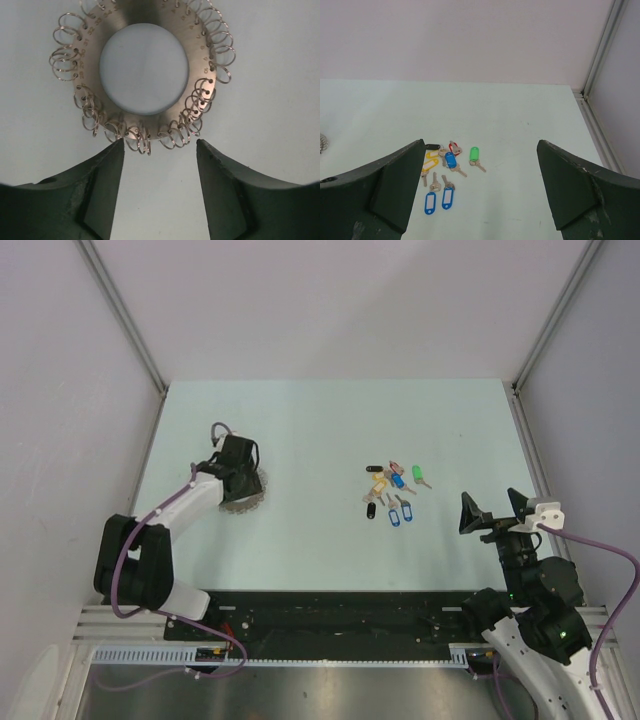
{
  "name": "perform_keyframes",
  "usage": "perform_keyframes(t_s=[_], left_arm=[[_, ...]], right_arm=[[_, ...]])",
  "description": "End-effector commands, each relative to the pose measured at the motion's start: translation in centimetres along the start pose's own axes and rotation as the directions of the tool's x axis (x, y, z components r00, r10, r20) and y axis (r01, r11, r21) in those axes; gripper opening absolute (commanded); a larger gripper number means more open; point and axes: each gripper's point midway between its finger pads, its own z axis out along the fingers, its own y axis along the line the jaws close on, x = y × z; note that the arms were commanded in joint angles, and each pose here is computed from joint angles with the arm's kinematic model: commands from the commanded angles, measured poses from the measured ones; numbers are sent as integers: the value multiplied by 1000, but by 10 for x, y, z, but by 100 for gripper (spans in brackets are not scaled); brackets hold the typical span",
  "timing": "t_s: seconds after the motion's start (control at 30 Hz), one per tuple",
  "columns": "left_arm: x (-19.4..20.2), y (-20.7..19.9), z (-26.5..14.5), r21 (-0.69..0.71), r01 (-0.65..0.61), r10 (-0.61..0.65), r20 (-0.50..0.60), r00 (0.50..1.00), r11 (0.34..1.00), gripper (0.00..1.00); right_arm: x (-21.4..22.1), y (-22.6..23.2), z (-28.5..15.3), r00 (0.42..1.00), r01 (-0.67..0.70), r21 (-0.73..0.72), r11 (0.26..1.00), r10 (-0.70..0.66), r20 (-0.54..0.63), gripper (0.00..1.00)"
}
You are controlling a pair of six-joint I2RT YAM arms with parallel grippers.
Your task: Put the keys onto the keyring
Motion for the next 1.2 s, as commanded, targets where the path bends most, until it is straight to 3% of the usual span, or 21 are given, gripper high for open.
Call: perform_keyframes(t_s=[0.0, 0.1, 0.33, 0.9, 1.17], left_arm=[[-9, 13, -1, -66, 120, -115, 79, 990, 991, 61], [-7, 18, 1, -91, 150, -142, 91, 986, 984, 54], [0, 23, 9, -98, 191, -182, 99, 978, 977, 52], [20, 13, 21, -81, 177, -177, 8, 984, 981, 30], [30, 9, 22, -96, 161, -164, -14, 986, 982, 29]], right_arm=[[-15, 3, -2, 999, -6, -26, 1000, 7, 49, 100], [-15, 3, -2, 999, -6, -27, 1000, 7, 49, 100], [-15, 4, -2, 999, -2, -33, 999, 4, 47, 100], [-15, 5, -3, 999, 2, -40, 999, 0, 48, 100], [-14, 6, -3, 999, 1, -44, 999, 1, 47, 100]])
